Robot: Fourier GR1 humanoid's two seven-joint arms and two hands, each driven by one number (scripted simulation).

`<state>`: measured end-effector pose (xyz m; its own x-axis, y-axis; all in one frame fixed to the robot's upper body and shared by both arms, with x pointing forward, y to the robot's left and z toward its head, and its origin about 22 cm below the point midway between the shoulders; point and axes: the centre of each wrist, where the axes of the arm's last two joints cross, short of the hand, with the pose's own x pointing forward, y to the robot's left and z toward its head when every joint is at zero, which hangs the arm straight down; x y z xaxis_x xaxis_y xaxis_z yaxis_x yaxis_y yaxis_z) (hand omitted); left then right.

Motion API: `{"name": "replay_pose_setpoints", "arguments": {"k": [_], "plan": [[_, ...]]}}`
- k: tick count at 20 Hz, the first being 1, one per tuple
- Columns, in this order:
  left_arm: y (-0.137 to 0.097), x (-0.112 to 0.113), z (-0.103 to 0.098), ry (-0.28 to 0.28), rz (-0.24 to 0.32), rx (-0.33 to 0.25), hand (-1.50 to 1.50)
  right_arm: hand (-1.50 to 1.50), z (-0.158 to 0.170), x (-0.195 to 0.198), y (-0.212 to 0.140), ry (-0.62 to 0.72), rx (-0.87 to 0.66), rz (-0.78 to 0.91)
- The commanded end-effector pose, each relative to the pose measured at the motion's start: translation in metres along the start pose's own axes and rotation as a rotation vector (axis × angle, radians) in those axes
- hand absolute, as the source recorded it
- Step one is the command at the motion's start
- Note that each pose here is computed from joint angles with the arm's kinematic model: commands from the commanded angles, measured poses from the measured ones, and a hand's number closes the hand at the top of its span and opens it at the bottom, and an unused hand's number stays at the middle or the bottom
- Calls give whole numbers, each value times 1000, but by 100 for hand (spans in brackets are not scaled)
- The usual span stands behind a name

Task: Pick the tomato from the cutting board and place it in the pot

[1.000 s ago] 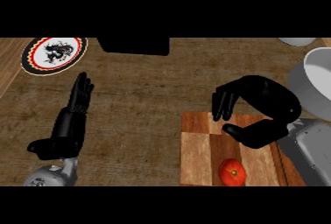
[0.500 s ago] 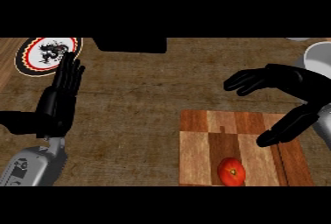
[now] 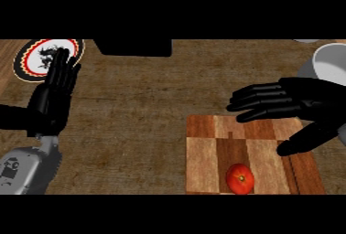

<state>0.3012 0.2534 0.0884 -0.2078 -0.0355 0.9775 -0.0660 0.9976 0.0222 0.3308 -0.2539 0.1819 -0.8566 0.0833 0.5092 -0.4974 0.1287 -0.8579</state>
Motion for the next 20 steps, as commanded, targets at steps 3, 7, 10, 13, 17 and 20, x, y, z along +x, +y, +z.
{"name": "replay_pose_setpoints", "arguments": {"k": [3,7,10,13,17,20], "plan": [[7,4,-3,-3,7,-1,0,-150,11,-9,8,-114,245,-9],[19,0,-7,30,-12,11,0,-150,-6,-13,31,-86,314,19],[21,-13,-2,18,-13,29,0,-150,-3,-8,27,-40,359,43],[17,-14,5,9,-13,25,0,-150,-21,-19,72,-13,396,33],[26,-12,7,12,-19,17,0,-150,-20,-36,80,-15,432,31],[2,-6,-8,6,-4,30,0,-150,-25,-40,94,-65,422,51]]}}
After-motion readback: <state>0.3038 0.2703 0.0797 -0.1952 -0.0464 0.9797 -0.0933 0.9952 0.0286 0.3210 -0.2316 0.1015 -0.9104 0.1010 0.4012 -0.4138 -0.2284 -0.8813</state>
